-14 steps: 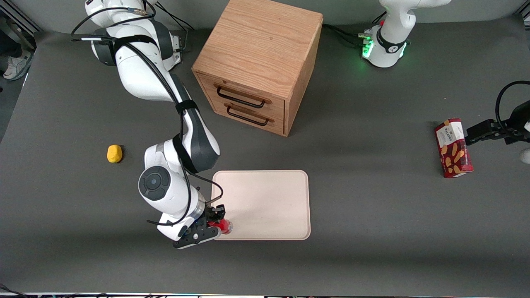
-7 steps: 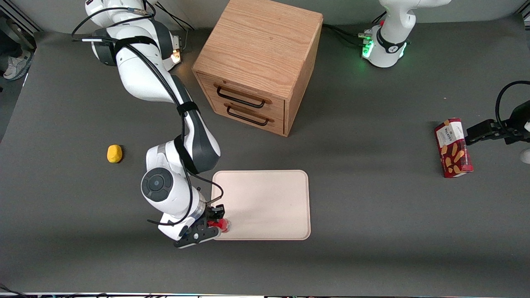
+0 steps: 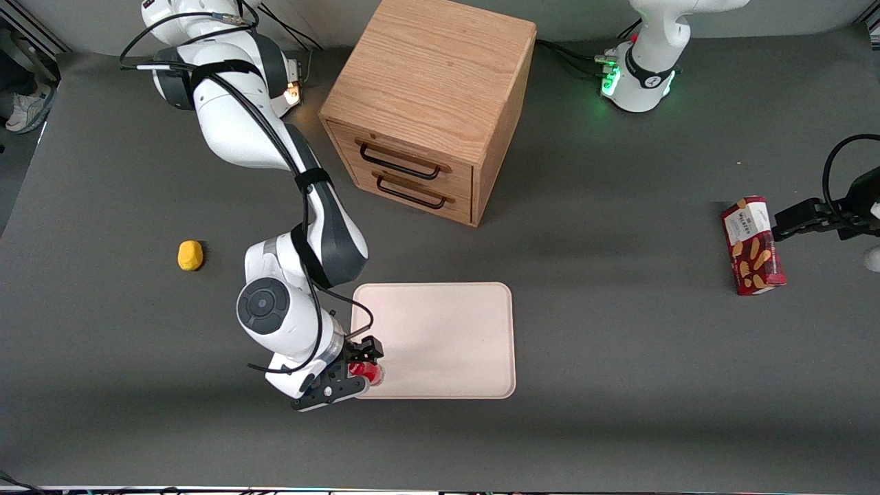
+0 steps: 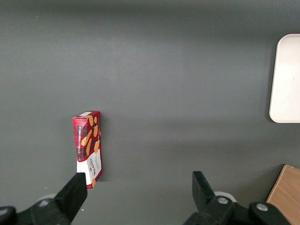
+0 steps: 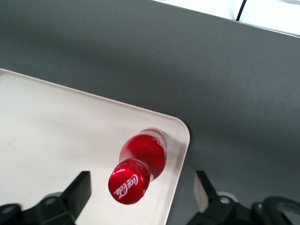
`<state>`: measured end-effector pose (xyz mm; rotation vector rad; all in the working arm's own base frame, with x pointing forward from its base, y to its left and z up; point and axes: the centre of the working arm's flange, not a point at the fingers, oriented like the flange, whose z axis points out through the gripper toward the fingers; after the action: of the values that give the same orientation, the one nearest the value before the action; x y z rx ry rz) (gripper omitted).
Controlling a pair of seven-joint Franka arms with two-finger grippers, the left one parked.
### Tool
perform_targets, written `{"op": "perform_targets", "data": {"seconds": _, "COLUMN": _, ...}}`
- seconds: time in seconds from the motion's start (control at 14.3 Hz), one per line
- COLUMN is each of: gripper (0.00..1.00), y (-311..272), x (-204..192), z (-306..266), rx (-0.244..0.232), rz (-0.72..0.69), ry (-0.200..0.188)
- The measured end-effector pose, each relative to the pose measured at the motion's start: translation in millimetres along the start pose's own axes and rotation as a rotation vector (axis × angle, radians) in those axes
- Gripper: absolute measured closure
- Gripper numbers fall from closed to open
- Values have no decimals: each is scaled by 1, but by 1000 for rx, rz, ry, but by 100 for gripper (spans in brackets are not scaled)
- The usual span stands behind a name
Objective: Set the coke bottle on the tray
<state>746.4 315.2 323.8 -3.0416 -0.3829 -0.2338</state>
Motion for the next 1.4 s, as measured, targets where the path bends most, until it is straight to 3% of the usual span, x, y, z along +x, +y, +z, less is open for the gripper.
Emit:
{"op": "perform_targets", "data": {"seconds": 0.21, "gripper": 0, "y": 3, "x": 3, "z": -19, "rx": 4, "rz": 8, "ry": 19}}
{"op": "perform_targets", "data": {"seconds": 0.63, "gripper": 0, "y": 69, "x": -22, "z": -150, "rx": 37, "rz": 146, "ry": -48}}
{"op": "perform_targets", "data": {"seconds": 0.77, "gripper": 0, "y": 108, "x": -55, "z": -198, "rx": 54, "rz": 220, "ry": -75}}
{"op": "perform_targets", "data": {"seconds": 1.12, "gripper": 0, "y": 152, "x": -154, "z": -280, "rx": 19, "rz": 367, "ry": -183}}
{"op": "perform_targets", "data": {"seconds": 1.4, "gripper": 0, "y": 175, "x": -214, "z": -317, "rx": -41, "rz": 364, "ry": -188}}
